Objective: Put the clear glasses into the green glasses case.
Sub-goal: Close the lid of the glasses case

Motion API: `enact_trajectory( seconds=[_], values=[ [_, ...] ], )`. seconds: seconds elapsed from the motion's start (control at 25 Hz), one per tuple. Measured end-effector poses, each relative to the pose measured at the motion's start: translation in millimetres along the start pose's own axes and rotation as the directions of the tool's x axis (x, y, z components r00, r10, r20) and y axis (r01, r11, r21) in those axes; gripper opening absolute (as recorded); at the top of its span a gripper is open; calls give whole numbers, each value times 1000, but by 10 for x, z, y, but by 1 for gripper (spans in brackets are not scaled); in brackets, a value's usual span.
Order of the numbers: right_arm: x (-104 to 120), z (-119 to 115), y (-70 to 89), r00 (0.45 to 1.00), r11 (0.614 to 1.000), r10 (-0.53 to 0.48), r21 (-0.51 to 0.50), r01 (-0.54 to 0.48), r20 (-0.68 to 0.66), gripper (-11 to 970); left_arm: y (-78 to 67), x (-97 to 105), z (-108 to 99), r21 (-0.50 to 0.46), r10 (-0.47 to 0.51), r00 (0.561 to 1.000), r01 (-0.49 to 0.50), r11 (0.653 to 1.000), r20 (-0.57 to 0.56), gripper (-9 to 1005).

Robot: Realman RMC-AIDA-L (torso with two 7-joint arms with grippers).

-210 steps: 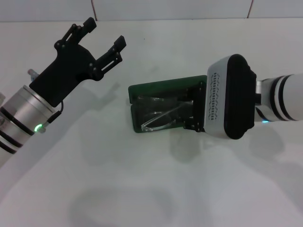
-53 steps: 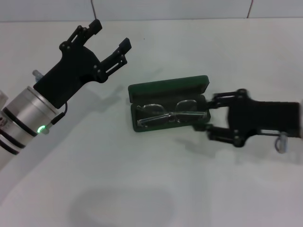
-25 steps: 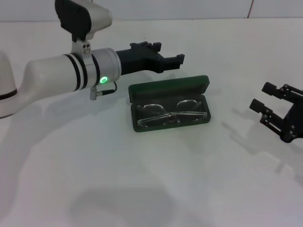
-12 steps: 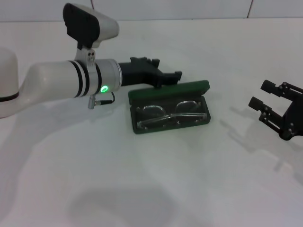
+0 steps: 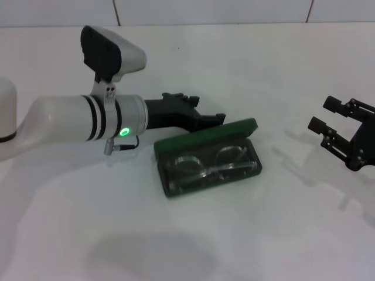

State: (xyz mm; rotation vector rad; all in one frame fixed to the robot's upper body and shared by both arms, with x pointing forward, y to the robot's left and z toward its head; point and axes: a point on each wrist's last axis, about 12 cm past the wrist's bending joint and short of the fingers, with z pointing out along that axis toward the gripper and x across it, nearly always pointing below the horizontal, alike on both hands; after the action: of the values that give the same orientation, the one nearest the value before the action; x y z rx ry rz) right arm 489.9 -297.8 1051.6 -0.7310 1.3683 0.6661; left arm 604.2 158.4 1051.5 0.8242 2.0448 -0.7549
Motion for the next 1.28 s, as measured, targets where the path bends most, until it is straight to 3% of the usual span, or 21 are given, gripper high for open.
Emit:
enact_trajectory(
  seconds=[0.36, 0.72, 1.28],
  values=[
    [21, 10, -13, 1000, 1000, 15, 14, -15, -15, 457, -4, 208, -74, -23, 32, 999, -32, 999, 14, 848],
    [12, 45, -19, 1000, 1000, 22, 8, -22, -12, 458, -40, 53, -236, 20, 21, 987, -24, 1000, 158, 847],
    [7, 77, -78, 1000, 1000, 16, 25, -15, -25, 458, -132, 129, -216, 110, -29, 998, 23, 994, 52, 847]
  ],
)
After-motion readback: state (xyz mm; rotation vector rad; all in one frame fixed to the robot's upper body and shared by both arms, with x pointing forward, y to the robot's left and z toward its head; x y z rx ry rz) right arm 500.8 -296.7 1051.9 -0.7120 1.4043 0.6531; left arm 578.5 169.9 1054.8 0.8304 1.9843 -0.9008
